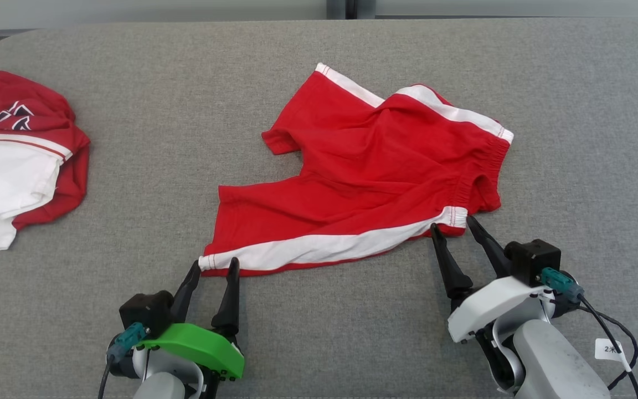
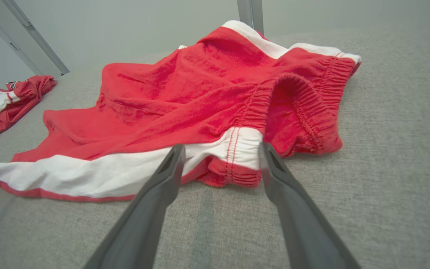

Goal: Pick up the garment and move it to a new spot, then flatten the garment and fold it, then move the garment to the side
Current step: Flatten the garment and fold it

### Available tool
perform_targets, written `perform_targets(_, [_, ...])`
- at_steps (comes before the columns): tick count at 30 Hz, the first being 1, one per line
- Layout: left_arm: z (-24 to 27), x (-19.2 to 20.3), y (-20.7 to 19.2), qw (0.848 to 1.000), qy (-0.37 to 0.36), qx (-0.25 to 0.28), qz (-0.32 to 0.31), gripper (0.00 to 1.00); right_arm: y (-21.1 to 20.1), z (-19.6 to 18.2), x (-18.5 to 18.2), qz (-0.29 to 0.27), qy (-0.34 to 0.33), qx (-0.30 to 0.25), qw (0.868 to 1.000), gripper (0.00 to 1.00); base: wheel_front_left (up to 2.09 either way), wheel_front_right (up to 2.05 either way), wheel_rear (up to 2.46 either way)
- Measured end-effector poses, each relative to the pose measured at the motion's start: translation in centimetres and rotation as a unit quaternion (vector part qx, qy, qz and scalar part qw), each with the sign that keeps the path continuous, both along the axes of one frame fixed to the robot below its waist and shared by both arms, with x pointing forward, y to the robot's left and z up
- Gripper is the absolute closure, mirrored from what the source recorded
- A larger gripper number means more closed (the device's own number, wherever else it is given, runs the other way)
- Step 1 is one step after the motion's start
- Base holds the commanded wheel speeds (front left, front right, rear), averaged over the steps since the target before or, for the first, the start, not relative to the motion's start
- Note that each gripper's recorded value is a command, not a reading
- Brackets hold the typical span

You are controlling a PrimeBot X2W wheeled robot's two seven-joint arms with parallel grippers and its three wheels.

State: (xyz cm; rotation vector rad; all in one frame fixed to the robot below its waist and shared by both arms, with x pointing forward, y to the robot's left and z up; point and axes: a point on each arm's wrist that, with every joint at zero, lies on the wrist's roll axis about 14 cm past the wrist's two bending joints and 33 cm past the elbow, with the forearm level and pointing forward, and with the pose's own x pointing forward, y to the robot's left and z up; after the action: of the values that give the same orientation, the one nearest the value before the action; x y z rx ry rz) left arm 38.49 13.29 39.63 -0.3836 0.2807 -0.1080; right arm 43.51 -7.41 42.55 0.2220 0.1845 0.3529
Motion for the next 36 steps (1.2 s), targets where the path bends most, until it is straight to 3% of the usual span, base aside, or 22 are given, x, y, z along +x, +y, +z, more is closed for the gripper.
perform_targets(16, [0.0, -0.3, 0.4, 1.0, 0.001, 0.005, 0.003, 0.0, -0.5, -1.4, 0.3, -0.019, 0.032, 0.024, 0.999, 0.0, 0.0, 0.0, 0.0])
perform_targets(31, [-0.3, -0.2, 0.2, 1.0, 0.004, 0.005, 0.0, 0.0, -0.3, -0.7, 1.2, -0.039, 0.034, 0.08, 0.995, 0.0, 0.0, 0.0, 0.0])
perform_targets(36, [-0.3, -0.1, 0.2, 1.0, 0.004, 0.005, 0.0, 0.0, -0.4, -0.9, 1.2, -0.038, 0.038, 0.081, 0.995, 0.12, 0.0, 0.0, 0.0])
